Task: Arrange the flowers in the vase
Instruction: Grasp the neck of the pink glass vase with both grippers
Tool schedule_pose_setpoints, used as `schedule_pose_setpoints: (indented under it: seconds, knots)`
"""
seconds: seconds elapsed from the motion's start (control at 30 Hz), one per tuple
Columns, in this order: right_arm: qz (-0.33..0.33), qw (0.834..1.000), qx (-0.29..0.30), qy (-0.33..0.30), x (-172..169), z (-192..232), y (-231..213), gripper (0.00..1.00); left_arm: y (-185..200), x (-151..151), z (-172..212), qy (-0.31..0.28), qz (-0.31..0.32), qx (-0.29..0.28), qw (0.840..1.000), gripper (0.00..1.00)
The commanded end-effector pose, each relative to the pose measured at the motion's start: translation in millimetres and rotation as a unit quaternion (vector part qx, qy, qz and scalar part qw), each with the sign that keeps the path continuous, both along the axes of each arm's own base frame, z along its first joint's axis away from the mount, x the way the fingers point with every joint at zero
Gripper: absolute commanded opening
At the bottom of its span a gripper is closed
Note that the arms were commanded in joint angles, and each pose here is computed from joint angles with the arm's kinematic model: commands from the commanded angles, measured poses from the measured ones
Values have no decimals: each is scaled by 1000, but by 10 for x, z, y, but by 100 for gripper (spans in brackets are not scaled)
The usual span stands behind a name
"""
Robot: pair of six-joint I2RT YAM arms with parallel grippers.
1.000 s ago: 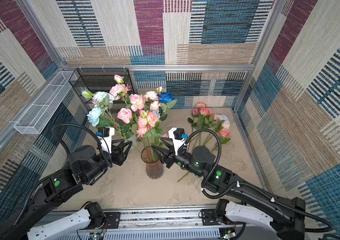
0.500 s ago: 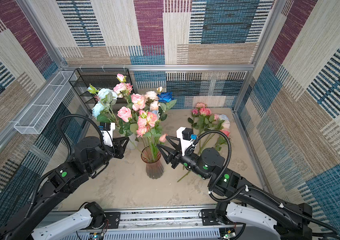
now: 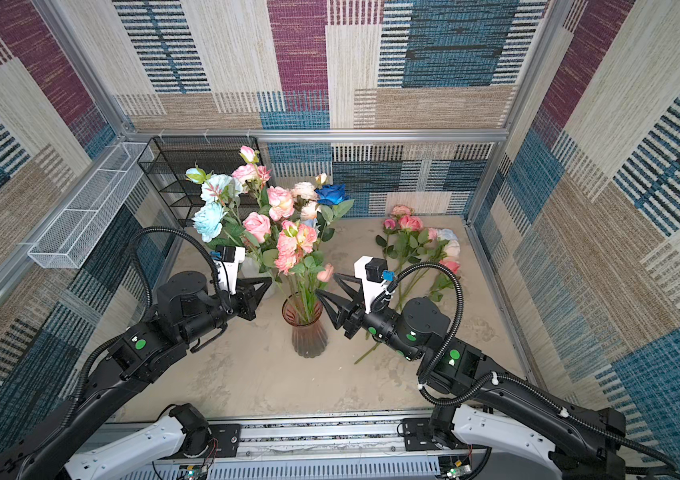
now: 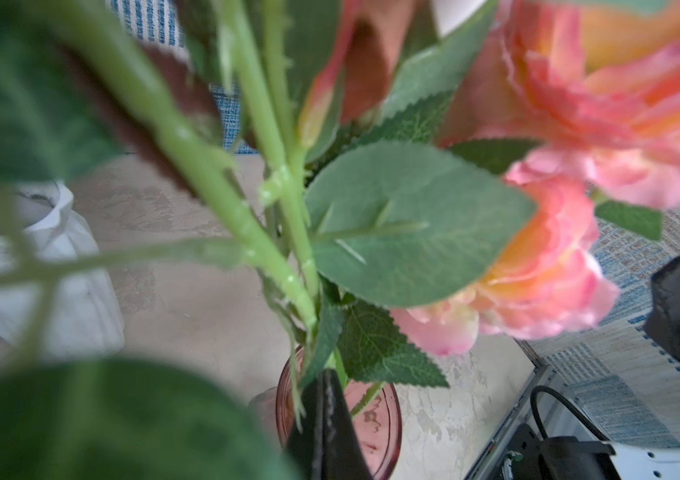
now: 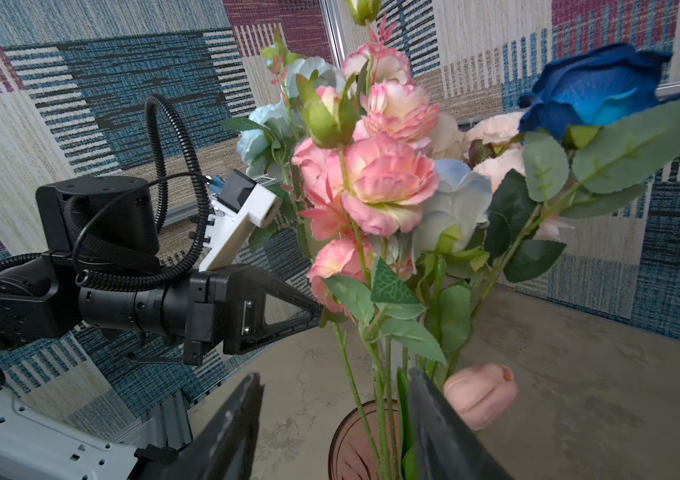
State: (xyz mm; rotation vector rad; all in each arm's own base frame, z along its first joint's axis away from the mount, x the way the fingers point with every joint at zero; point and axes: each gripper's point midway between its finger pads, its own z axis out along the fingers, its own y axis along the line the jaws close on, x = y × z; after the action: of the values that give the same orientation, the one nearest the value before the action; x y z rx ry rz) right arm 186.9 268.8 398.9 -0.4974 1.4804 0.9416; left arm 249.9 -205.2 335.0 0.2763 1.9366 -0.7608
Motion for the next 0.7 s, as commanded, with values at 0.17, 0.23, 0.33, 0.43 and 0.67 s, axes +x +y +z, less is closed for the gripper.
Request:
schedule_pose_setpoints:
  seconds: [0.17, 0.23, 0.33, 0.43, 0.67]
  knots:
    - [-7, 1000, 10, 10, 1, -1, -50, 60, 124, -86, -1, 14, 18, -9, 1000, 8]
    - [-9, 1000, 10, 15, 7, -26, -54, 61, 154, -126, -9, 21, 20, -11, 1000, 11]
    - [-11, 1000, 8, 23, 21, -80, -49, 62, 192, -190, 9, 24, 19, -18, 999, 23]
    - [-13, 999, 10, 29, 21, -108, -65, 64, 239, -259, 98, 12, 18, -29, 999, 34]
    - [-24, 998, 11, 51, 27, -216, -134, 68, 237, -462, 456, -42, -23, -71, 996, 59]
